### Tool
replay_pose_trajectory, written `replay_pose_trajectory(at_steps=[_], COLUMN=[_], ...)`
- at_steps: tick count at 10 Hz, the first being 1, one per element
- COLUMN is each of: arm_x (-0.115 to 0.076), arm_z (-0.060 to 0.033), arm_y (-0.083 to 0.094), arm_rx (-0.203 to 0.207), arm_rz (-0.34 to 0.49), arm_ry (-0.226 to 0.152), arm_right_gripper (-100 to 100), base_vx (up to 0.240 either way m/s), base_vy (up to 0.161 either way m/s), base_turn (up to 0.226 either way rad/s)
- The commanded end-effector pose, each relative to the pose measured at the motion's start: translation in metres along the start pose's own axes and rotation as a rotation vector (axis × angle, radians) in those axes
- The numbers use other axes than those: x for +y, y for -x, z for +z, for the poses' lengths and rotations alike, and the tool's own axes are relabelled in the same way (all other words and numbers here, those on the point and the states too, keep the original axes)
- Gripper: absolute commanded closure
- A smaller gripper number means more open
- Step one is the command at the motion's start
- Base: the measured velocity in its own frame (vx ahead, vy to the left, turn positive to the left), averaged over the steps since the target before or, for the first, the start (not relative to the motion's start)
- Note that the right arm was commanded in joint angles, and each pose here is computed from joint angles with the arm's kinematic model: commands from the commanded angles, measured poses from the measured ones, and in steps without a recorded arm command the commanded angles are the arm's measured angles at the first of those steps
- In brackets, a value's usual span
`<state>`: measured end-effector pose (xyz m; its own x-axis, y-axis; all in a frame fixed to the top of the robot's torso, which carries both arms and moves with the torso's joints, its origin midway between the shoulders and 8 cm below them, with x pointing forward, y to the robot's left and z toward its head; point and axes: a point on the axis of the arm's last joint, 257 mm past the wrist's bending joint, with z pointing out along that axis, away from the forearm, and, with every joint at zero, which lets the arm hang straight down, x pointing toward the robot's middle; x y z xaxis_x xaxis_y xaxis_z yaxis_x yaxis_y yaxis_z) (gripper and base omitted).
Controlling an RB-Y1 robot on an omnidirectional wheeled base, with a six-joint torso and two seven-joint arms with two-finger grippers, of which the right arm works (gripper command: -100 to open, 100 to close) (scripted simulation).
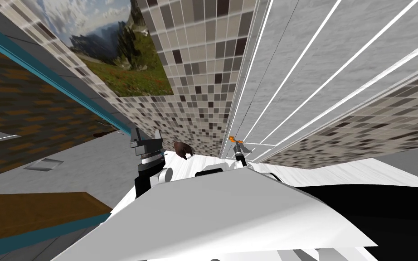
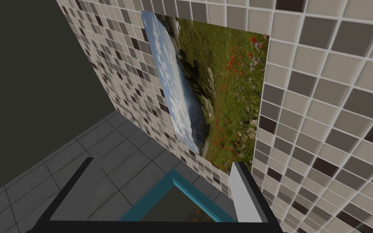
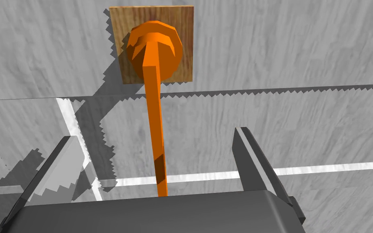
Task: Pull the door open
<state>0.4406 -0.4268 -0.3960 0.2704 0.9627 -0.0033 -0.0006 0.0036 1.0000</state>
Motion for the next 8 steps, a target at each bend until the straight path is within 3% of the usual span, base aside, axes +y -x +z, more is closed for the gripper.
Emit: replay_pose_trajectory(at_steps=[1, 3, 4, 5, 8], arm_x=[0.003, 0.003, 0.003, 0.003, 0.003], arm_z=[-0.0030, -0.0091, -0.0069, -0.0069, -0.0069], arm_y=[0.008, 0.026, 0.022, 0.022, 0.022], arm_rx=[-0.005, -0.018, -0.015, -0.015, -0.015], arm_rz=[0.003, 0.002, 0.001, 0.001, 0.001], arm_ry=[0.005, 0.006, 0.005, 0.005, 0.005], arm_right_gripper=[-100, -100, -100, 100, 100], base_vx=[0.143, 0.191, 0.083, -0.010, -0.025], base_vy=[-0.002, -0.006, -0.014, 0.003, 0.004], base_turn=[0.035, 0.058, 0.013, -0.009, 0.002])
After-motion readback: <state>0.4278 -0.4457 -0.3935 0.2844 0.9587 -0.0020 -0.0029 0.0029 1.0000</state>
